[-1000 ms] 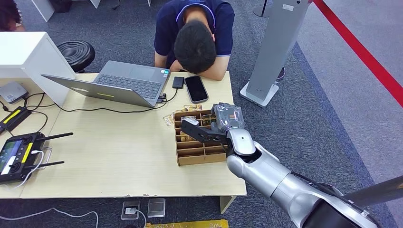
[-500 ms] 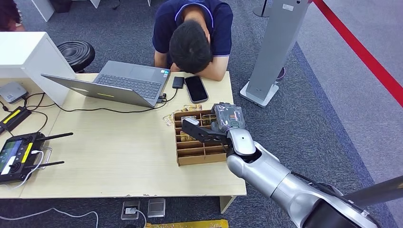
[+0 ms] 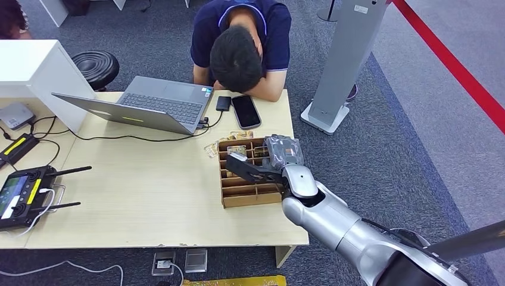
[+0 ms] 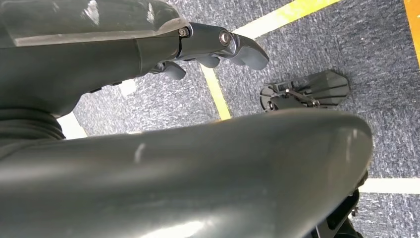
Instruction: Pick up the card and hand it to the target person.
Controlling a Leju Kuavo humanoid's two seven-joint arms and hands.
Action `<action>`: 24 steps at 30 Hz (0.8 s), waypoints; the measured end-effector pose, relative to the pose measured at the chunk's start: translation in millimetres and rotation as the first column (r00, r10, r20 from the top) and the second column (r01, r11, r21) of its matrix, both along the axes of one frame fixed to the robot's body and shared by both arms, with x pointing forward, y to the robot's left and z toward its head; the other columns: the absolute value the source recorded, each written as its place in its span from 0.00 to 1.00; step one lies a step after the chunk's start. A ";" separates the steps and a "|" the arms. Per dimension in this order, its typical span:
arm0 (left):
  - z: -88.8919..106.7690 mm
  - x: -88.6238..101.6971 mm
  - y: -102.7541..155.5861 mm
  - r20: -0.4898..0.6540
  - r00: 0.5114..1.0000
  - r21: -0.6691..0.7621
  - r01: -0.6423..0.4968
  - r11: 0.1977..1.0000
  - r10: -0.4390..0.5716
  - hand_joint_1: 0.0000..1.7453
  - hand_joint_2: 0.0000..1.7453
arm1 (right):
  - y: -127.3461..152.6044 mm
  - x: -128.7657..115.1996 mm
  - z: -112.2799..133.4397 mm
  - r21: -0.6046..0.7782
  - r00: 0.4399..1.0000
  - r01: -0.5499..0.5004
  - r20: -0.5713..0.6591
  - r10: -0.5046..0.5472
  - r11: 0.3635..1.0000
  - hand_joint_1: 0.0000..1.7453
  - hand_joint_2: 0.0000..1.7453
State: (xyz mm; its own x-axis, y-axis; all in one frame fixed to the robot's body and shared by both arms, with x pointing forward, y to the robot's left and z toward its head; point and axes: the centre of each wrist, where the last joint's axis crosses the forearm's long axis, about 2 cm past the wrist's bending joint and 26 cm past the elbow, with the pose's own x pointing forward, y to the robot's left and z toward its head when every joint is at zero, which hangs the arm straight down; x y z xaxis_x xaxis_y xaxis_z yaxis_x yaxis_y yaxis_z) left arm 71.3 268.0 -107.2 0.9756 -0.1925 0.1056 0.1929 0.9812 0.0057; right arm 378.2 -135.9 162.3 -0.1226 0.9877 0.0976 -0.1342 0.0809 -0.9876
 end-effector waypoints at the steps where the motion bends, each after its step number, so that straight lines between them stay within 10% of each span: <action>1: 0.0 0.1 0.0 0.000 1.000 0.001 0.000 1.000 0.000 0.00 0.00 | 0.4 -0.1 -0.6 0.000 1.000 -0.001 -0.002 0.001 1.000 0.48 1.00; 16: -0.1 -0.8 0.1 0.003 1.000 0.006 0.000 1.000 0.000 0.00 0.00 | 4.4 -0.6 -2.7 0.006 1.000 0.014 0.008 -0.014 1.000 0.72 1.00; 23: -0.2 -1.1 0.1 0.002 1.000 0.004 0.001 1.000 -0.001 0.00 0.00 | 4.9 1.0 1.0 0.014 0.999 0.023 0.028 -0.023 1.000 0.99 1.00; 24: -0.2 -1.1 0.0 0.003 1.000 0.003 0.001 1.000 -0.001 0.00 0.25 | 5.1 1.0 1.3 0.015 0.999 0.022 0.030 -0.022 1.000 1.00 1.00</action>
State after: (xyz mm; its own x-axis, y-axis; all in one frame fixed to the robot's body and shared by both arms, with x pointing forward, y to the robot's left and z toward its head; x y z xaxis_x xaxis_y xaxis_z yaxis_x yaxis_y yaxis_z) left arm 70.2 268.0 -107.4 0.9752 -0.1933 0.1076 0.1935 0.9811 0.0089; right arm 379.2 -130.8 163.6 -0.1040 0.9886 0.1090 -0.1020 0.0984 -0.9899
